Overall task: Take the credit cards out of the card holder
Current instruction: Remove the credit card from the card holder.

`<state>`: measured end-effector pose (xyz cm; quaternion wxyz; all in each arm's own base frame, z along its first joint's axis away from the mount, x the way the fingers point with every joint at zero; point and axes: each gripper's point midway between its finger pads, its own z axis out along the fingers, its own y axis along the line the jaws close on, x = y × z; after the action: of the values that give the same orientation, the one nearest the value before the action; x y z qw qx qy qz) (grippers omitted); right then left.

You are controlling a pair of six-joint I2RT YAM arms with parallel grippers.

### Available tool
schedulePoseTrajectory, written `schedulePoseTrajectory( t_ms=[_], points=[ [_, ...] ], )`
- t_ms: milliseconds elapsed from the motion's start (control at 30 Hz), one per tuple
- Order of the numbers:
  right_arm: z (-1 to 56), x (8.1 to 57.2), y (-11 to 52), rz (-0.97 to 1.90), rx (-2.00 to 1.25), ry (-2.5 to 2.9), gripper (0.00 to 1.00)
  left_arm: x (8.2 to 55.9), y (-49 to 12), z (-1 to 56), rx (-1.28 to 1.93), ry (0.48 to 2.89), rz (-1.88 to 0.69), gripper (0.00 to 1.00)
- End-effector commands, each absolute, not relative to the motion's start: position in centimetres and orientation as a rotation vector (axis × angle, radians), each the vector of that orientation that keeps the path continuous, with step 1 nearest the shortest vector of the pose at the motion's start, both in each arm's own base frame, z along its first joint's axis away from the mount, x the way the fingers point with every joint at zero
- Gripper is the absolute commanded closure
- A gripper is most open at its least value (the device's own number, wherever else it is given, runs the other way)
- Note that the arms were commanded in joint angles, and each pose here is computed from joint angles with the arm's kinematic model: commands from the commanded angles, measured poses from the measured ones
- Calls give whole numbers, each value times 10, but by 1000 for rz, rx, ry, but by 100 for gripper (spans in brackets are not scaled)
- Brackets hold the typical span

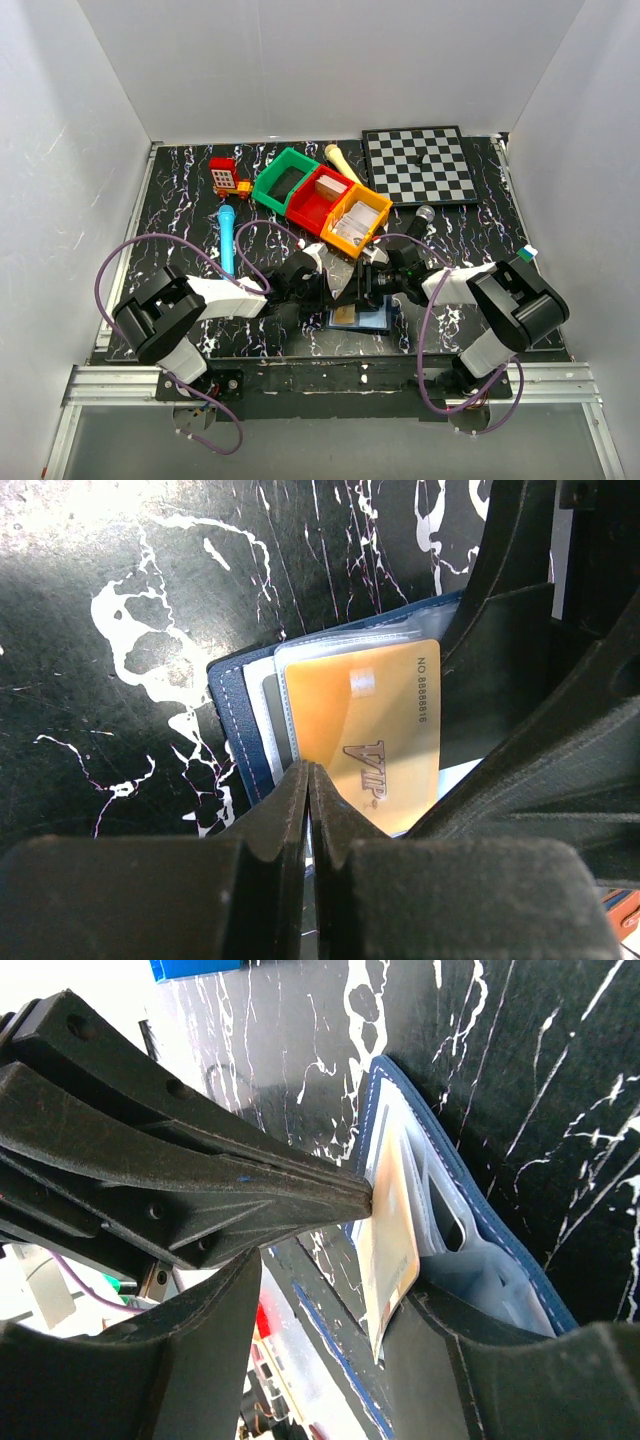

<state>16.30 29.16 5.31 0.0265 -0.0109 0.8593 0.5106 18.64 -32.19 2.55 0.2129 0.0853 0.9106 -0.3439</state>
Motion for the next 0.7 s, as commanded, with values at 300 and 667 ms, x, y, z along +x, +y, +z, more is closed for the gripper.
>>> schedulePoseTrajectory(
  t_ms=[300, 667],
  points=[
    [68, 167, 298, 1555, -145, 2595, 46, 165, -301, -7, 234, 2675, -822, 100],
    [70, 166, 290, 1505, -161, 2608, 48, 165, -293, -8, 195, 2680, -788, 100]
  ],
)
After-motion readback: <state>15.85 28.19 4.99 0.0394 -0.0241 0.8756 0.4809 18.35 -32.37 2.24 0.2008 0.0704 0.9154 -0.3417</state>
